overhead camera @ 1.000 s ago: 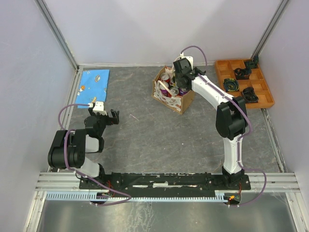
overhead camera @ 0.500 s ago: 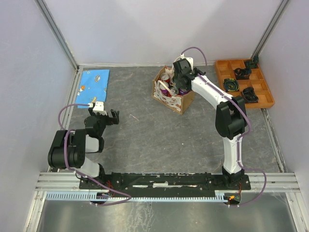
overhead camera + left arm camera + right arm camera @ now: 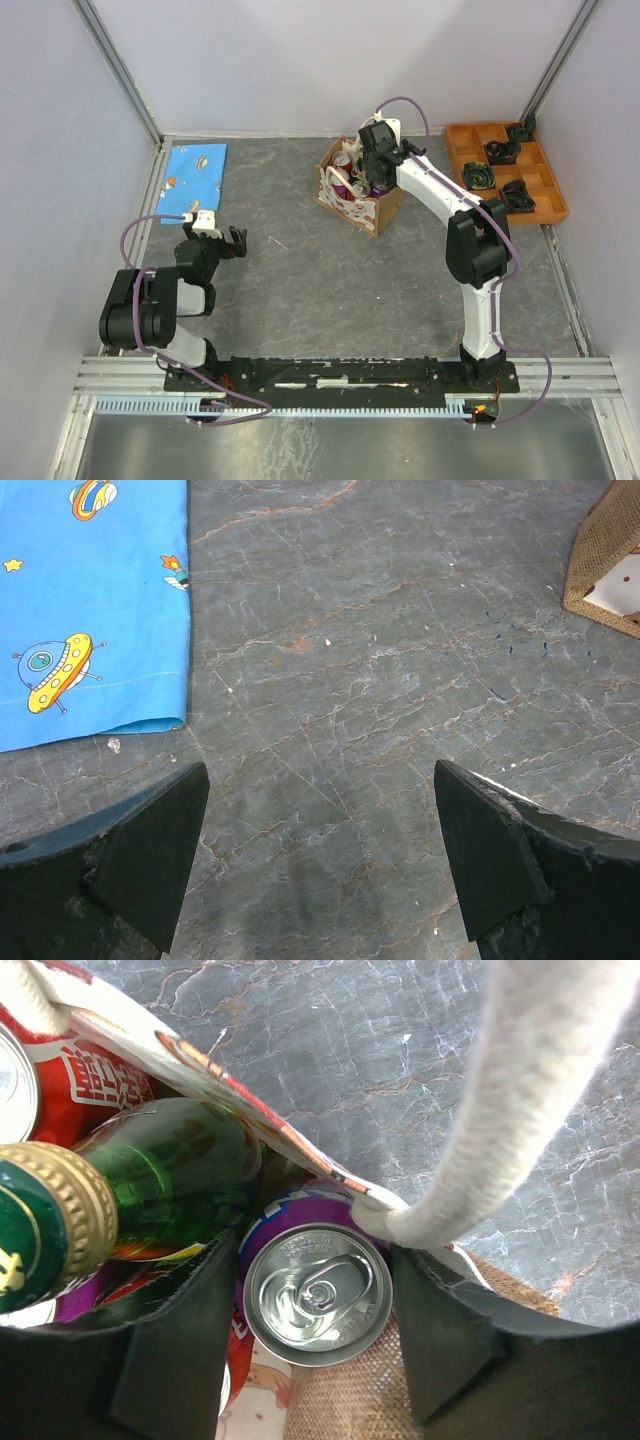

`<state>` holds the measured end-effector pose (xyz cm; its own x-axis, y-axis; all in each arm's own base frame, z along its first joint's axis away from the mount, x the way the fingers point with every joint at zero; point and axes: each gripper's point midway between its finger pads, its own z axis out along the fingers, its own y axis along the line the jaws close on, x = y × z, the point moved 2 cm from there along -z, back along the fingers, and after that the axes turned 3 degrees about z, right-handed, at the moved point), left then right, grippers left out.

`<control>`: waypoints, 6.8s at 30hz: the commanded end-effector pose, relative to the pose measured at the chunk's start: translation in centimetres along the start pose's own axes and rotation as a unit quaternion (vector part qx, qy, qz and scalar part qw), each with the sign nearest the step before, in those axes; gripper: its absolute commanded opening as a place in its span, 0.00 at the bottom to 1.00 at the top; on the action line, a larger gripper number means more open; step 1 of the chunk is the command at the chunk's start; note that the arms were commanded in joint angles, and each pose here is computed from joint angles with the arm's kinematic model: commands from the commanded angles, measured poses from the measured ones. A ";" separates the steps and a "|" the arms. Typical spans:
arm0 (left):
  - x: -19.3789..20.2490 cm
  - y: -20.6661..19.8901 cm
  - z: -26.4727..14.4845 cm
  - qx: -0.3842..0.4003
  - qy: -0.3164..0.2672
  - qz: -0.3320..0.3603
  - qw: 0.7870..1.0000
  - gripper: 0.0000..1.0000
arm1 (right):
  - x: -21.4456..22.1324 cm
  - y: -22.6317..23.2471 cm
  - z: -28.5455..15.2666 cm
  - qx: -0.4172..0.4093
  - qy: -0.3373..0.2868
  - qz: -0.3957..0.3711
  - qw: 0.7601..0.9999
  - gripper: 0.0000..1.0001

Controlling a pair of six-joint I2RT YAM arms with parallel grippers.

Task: Take the beverage out of the canvas bag

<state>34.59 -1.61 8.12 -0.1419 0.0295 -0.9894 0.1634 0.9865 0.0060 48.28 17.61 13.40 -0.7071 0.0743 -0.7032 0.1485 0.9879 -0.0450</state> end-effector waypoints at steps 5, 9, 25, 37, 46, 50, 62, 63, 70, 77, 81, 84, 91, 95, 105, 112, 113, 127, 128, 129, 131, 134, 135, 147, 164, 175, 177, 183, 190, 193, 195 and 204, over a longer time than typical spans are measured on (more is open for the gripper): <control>-1.5 0.6 0.4 -0.012 -0.030 0.014 0.999 0.99 | 5.6 -1.9 2.1 0.048 0.096 -0.036 0.994 0.58; -1.5 0.6 0.4 -0.012 -0.029 0.014 0.999 0.99 | 6.4 -2.3 2.6 0.059 0.113 -0.049 0.991 0.60; -1.6 0.6 0.4 -0.013 -0.032 0.014 0.999 0.99 | 8.4 -4.1 2.4 0.094 0.140 -0.077 0.983 0.69; -1.6 0.6 0.4 -0.012 -0.032 0.014 0.999 0.99 | 11.1 -4.6 3.6 0.108 0.180 -0.109 0.972 0.68; -1.5 0.6 0.4 -0.012 -0.031 0.014 0.999 0.99 | 7.1 -5.2 1.5 0.140 0.103 -0.140 0.975 0.78; -1.6 0.6 0.4 -0.012 -0.032 0.014 0.999 0.99 | 5.9 -5.5 0.6 0.147 0.086 -0.147 0.974 0.79; -1.6 0.6 0.4 -0.012 -0.032 0.014 0.999 0.99 | 8.6 -3.3 3.1 0.102 0.131 -0.137 0.977 0.73; -1.6 0.6 0.4 -0.012 -0.032 0.014 0.999 0.99 | 8.7 -3.1 3.2 0.098 0.133 -0.135 0.977 0.70; -1.5 0.6 0.4 -0.012 -0.031 0.014 0.999 0.99 | 8.0 -2.4 2.8 0.079 0.134 -0.129 0.979 0.02; -1.6 0.6 0.4 -0.013 -0.032 0.014 0.999 0.99 | 3.5 -2.1 -0.3 0.057 0.071 -0.106 0.990 0.00; -1.6 0.6 0.4 -0.012 -0.032 0.014 0.999 0.99 | -0.7 -2.1 -3.3 0.039 0.007 -0.082 0.996 0.00; -1.6 0.6 0.4 -0.012 -0.032 0.014 0.999 0.99 | -3.5 -2.1 -5.4 0.024 -0.036 -0.067 0.997 0.00; -1.5 0.6 0.4 -0.013 -0.032 0.014 0.999 0.99 | -7.5 -2.0 -9.1 -0.004 -0.096 -0.038 0.995 0.00; -1.6 0.6 0.4 -0.012 -0.032 0.014 0.999 0.99 | -8.5 -2.0 -10.4 -0.018 -0.111 -0.031 0.993 0.00; -1.6 0.6 0.4 -0.012 -0.032 0.014 0.999 0.99 | -13.3 -3.5 -15.6 -0.018 -0.192 -0.019 0.981 0.00; -1.6 0.6 0.4 -0.012 -0.032 0.014 0.999 0.99 | -17.2 -7.7 -21.8 0.036 -0.292 0.017 0.955 0.00; -1.6 0.6 0.4 -0.013 -0.032 0.014 0.999 0.99 | -17.5 -8.7 -22.5 0.053 -0.305 0.023 0.951 0.00; -1.5 0.6 0.4 -0.012 -0.030 0.014 0.999 0.99 | -9.8 -16.4 -17.4 0.136 -0.205 0.082 0.966 0.00; -1.5 0.6 0.4 -0.012 -0.029 0.014 0.999 0.99 | -8.6 -16.1 -16.5 0.128 -0.191 0.079 0.970 0.00; -1.5 0.6 0.4 -0.012 -0.030 0.014 0.999 0.99 | -7.0 -15.9 -15.4 0.121 -0.174 0.073 0.974 0.00; -1.5 0.6 0.4 -0.011 -0.031 0.014 0.999 0.99 | -5.0 -15.5 -14.2 0.107 -0.156 0.070 0.979 0.00; -1.6 0.6 0.4 -0.012 -0.032 0.014 0.999 0.99 | -2.7 -15.2 -13.1 0.097 -0.127 0.058 0.985 0.00; -1.6 0.6 0.4 -0.012 -0.032 0.014 0.999 0.99 | -1.9 -15.0 -12.8 0.093 -0.119 0.054 0.987 0.00; -1.5 0.6 0.4 -0.012 -0.031 0.014 0.999 0.99 | 3.9 -10.3 -11.3 0.029 -0.084 0.025 0.996 0.00; -1.4 0.6 0.4 -0.012 -0.029 0.014 0.999 0.99 | 5.9 -5.9 -8.5 -0.002 -0.052 -0.003 0.999 0.00; -1.5 0.6 0.4 -0.011 -0.030 0.014 0.999 0.99 | 6.9 -5.2 -8.3 0.014 -0.031 -0.031 0.999 0.67; -1.5 0.6 0.4 -0.012 -0.030 0.014 0.999 0.99 | 6.6 -5.3 -8.6 0.017 -0.035 -0.033 0.999 0.75; -1.5 0.6 0.4 -0.012 -0.030 0.014 0.999 0.99 | 4.5 -5.5 -10.1 0.030 -0.062 -0.041 0.997 0.99; -1.5 0.6 0.4 -0.012 -0.031 0.014 0.999 0.99 | 0.5 -6.1 -13.6 0.021 -0.121 -0.021 0.992 0.99; -1.5 0.6 0.4 -0.012 -0.030 0.014 0.999 0.99 | -1.9 -6.2 -15.4 0.010 -0.162 -0.007 0.987 0.99; -1.5 0.6 0.4 -0.012 -0.030 0.014 0.999 0.99 | -3.7 -5.8 -16.5 -0.002 -0.188 -0.003 0.982 0.99; -1.5 0.6 0.4 -0.012 -0.029 0.014 0.999 0.99 | -7.9 -0.6 -14.3 -0.042 -0.171 -0.041 0.984 0.91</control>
<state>34.58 -1.60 8.08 -0.1434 0.0295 -0.9892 0.1630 0.9866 0.0058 41.65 16.05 29.59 -0.4000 0.0017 -0.9165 0.0958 0.9946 -0.0399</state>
